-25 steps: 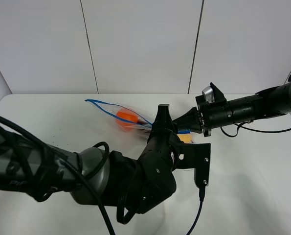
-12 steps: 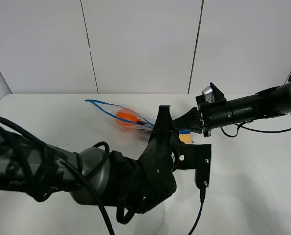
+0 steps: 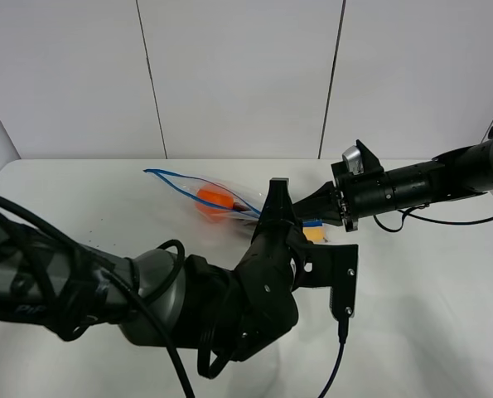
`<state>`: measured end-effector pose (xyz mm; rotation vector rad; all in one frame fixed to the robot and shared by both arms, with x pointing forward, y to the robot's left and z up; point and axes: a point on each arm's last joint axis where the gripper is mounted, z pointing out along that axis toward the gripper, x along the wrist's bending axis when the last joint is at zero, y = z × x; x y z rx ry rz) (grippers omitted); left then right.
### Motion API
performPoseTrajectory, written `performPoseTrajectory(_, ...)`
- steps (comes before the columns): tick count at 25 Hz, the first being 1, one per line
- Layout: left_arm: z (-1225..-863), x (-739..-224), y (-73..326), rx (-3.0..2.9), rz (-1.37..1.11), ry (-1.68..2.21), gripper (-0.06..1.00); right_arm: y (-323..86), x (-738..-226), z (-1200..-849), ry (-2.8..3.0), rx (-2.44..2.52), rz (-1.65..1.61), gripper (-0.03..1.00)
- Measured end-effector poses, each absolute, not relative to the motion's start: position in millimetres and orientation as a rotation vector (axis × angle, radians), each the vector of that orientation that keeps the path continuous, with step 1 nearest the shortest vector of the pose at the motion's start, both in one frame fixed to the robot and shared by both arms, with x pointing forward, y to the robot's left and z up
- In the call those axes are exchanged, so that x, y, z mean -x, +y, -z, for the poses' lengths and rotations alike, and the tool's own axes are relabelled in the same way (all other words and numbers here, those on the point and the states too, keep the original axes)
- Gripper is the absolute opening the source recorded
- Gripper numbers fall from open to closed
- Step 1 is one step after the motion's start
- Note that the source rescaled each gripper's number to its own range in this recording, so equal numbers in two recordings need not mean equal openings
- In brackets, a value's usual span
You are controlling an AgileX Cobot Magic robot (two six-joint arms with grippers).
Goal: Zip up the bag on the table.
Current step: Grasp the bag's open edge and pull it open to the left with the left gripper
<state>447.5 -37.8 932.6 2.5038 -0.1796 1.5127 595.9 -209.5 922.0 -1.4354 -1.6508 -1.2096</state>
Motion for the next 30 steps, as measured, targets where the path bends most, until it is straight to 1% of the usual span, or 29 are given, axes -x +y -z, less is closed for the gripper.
performPoseTrajectory(23, -932.5, -450.2, -36.1, -2.508, -1.514, -0.17, 0.14, -209.6, -595.8, -921.9, -1.654, 1.434, 1.207, 0.0)
performPoseTrajectory(25, -932.5, -450.2, -36.1, -2.509, -1.515, -0.174, 0.12, -209.6, -595.8, -921.9, -1.654, 1.434, 1.207, 0.0)
performPoseTrajectory(28, -932.5, -450.2, -36.1, -2.514, -1.522, -0.2, 0.02, -209.6, -595.6, -921.7, -1.657, 1.433, 1.205, 0.0)
performPoseTrajectory(30, -932.5, -450.2, -36.1, -2.516, -1.525, -0.208, 0.0, -209.6, -595.6, -921.7, -1.657, 1.433, 1.205, 0.0)
